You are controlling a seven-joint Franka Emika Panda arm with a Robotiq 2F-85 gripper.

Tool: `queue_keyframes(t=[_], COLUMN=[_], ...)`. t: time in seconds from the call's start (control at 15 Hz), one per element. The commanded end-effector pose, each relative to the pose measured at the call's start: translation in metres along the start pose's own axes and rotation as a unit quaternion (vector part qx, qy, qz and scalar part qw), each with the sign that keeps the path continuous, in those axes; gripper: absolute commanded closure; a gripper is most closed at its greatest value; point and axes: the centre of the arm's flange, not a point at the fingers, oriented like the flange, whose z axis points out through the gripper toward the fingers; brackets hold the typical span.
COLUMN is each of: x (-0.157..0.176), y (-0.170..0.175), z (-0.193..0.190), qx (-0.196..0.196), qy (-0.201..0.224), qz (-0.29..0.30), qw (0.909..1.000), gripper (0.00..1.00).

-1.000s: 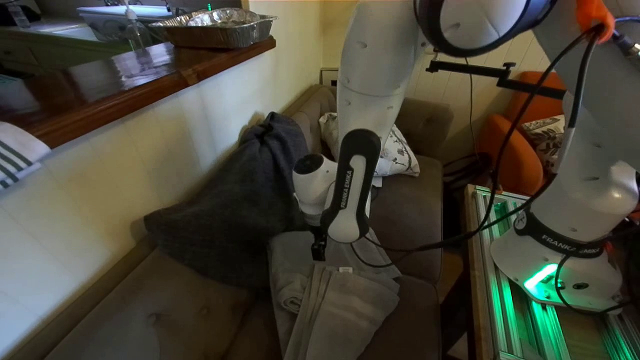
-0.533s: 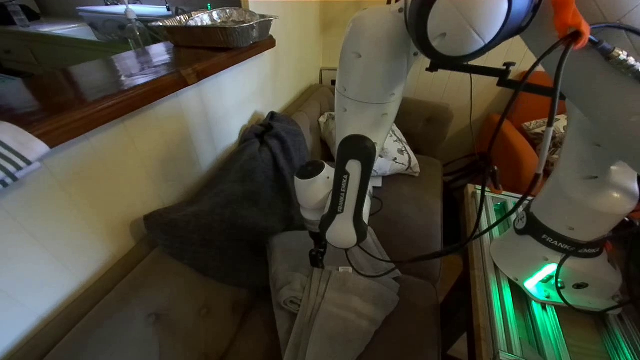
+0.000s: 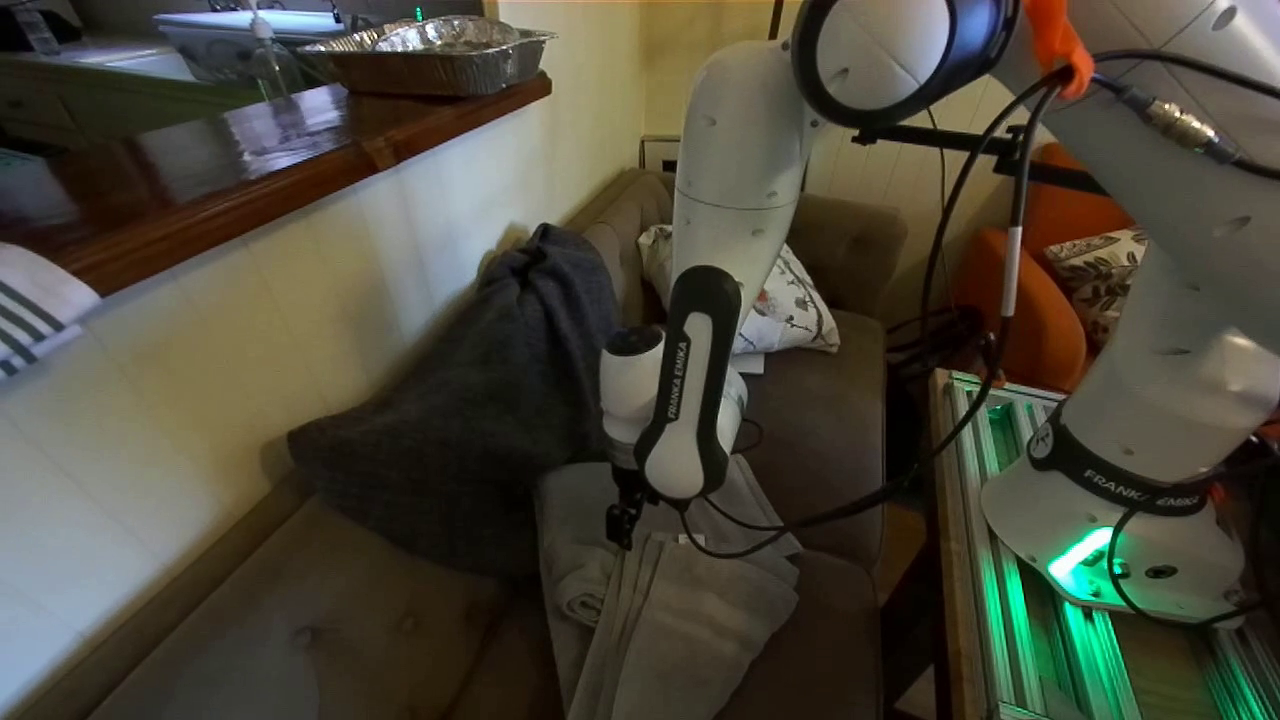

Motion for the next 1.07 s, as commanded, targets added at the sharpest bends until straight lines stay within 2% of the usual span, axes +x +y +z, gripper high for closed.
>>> queue_keyframes(t=[0.0, 0.07, 0.4, 0.6, 0.73, 1.0], x=[0.002, 0.001, -0.002, -0.003, -0.011, -0.04], y=[0.003, 0.003, 0.0, -0.01, -0.015, -0.026], z=[0.03, 0.035, 0.045, 0.03, 0.019, 0.001], qx=[0.022, 0.024, 0.039, 0.058, 0.065, 0.11], qy=[0.003, 0.002, -0.002, -0.01, -0.034, -0.096], qz=[0.001, 0.002, 0.01, 0.021, 0.025, -0.005], qw=[0.9998, 0.9997, 0.9992, 0.9981, 0.997, 0.9893], gripper=[0.27, 0.27, 0.63, 0.84, 0.97, 0.99])
